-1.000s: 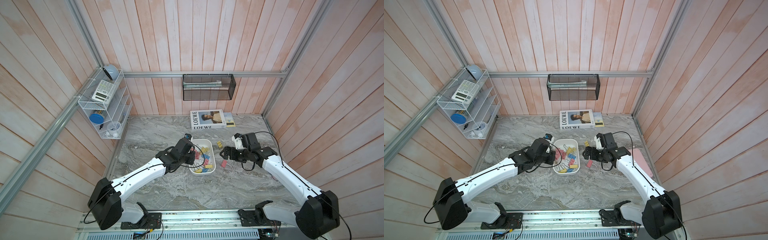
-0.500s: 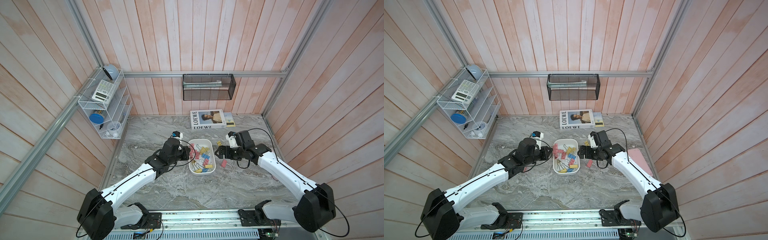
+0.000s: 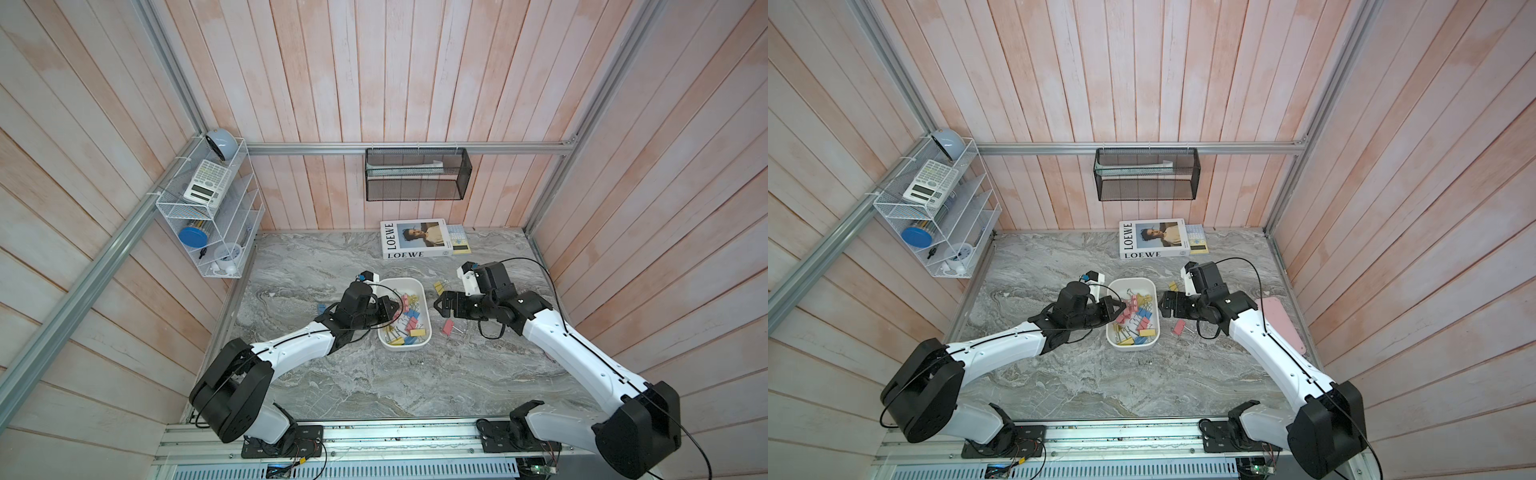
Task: Take out the binder clips from the storage box
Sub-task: Place the binder clip at the center of the board.
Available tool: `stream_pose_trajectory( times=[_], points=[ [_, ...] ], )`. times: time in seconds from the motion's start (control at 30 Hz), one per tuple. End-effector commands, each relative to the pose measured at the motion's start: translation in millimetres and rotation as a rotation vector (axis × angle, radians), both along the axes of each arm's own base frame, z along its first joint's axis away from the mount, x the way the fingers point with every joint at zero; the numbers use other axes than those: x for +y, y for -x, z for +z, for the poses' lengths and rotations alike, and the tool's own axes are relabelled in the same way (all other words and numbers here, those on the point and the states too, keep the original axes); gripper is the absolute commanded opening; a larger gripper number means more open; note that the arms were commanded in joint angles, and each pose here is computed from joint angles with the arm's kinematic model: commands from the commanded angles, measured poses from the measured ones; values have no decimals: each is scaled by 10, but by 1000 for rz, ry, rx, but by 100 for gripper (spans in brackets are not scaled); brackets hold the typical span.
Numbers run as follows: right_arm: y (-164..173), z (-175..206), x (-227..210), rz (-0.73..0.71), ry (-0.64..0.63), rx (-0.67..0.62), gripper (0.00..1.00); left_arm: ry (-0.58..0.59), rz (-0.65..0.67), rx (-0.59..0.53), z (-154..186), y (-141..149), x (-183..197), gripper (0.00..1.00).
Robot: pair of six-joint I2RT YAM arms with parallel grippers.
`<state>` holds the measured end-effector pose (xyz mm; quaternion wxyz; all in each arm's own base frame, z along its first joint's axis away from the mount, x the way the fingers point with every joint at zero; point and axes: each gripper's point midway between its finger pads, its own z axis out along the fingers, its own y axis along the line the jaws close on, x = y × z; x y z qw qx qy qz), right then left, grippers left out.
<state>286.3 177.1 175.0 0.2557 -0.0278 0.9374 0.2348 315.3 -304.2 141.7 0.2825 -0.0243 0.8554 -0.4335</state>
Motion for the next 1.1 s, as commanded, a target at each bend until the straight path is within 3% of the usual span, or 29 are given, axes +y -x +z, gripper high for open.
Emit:
stream_pose_trajectory(
  times=[0.0, 0.27, 0.53, 0.67, 0.87, 1.07],
  points=[
    [14, -13, -29, -6, 10, -24, 98, 120, -4, -10, 75, -22, -117, 0],
    [5, -19, -26, -7, 5, -30, 98, 177, 134, -30, 41, -163, 21, 0],
    [7, -67, -11, -5, 1, -19, 98, 153, 134, -83, 25, -237, 45, 0],
    [9, -63, -28, -6, 11, -18, 98, 263, 93, 18, 19, -279, -112, 0],
    [14, -53, -47, -8, 19, -29, 98, 287, 107, 133, -147, -196, -104, 0],
    [13, -88, -52, -10, 19, -32, 98, 306, 102, 158, -205, -158, -99, 0]
  ],
)
